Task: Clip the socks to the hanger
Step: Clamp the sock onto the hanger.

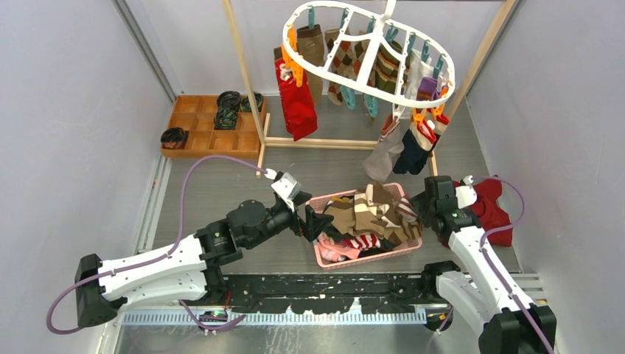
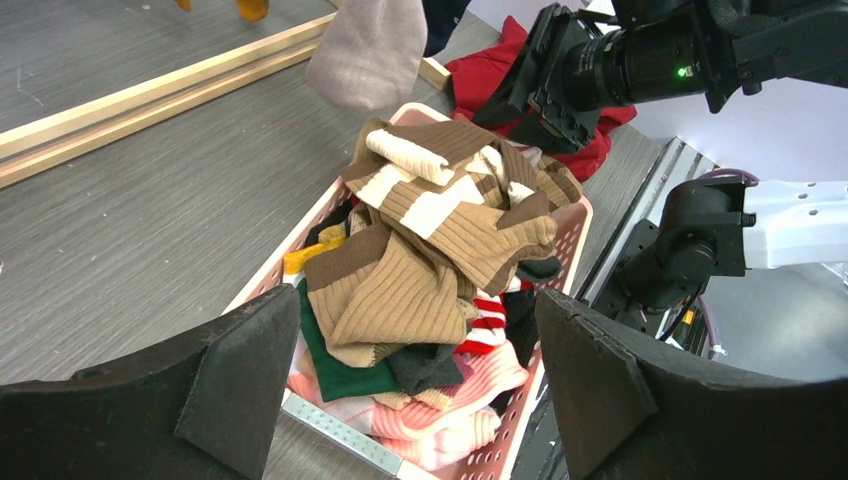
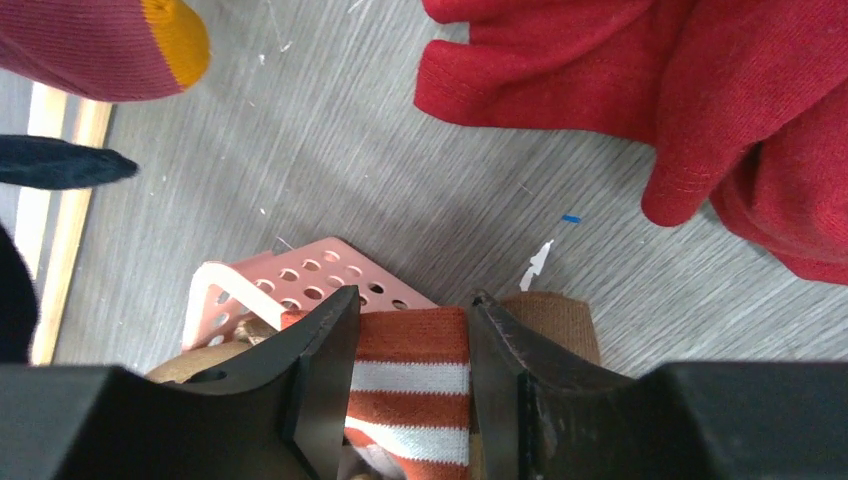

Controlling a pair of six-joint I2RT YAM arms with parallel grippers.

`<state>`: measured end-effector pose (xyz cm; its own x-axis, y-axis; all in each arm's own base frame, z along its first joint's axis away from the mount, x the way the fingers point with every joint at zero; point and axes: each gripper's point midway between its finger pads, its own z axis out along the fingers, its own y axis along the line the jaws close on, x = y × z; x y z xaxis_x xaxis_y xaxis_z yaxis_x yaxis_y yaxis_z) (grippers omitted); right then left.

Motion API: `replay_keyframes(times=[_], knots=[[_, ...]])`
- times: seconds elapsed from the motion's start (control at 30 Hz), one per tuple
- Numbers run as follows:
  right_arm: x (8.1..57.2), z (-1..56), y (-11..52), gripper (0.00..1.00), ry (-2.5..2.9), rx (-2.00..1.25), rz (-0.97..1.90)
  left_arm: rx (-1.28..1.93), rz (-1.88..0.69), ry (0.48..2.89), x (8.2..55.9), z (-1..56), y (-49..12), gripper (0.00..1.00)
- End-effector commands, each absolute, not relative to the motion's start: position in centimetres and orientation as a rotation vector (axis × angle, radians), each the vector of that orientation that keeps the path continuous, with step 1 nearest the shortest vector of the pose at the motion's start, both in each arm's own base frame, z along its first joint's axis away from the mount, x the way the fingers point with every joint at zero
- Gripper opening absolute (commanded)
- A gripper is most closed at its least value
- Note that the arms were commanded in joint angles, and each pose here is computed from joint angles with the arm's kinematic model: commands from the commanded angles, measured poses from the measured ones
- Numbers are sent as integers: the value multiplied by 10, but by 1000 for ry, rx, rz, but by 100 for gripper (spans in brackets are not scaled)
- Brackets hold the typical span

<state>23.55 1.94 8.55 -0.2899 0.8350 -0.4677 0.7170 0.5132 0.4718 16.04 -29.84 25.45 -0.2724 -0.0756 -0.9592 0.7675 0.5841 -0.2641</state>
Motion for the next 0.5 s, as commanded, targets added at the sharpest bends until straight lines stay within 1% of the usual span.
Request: replay_keyframes(times=[0.0,0.17,0.27,0.33,0.47], knots=[[241,85,22,45,2061,1226,265,565,-921,1619,163,266,-298,88],[245,109,16,23,2008,1147,262,571,-926,1620,163,266,-300,88],[246,135,10,13,1941,1095,263,568,-931,1619,162,267,-300,88],[245,152,7,9,1902,1065,265,570,-934,1618,162,268,-300,88],[237,175,4,6,1875,1013,268,576,-940,1617,162,269,-303,88]])
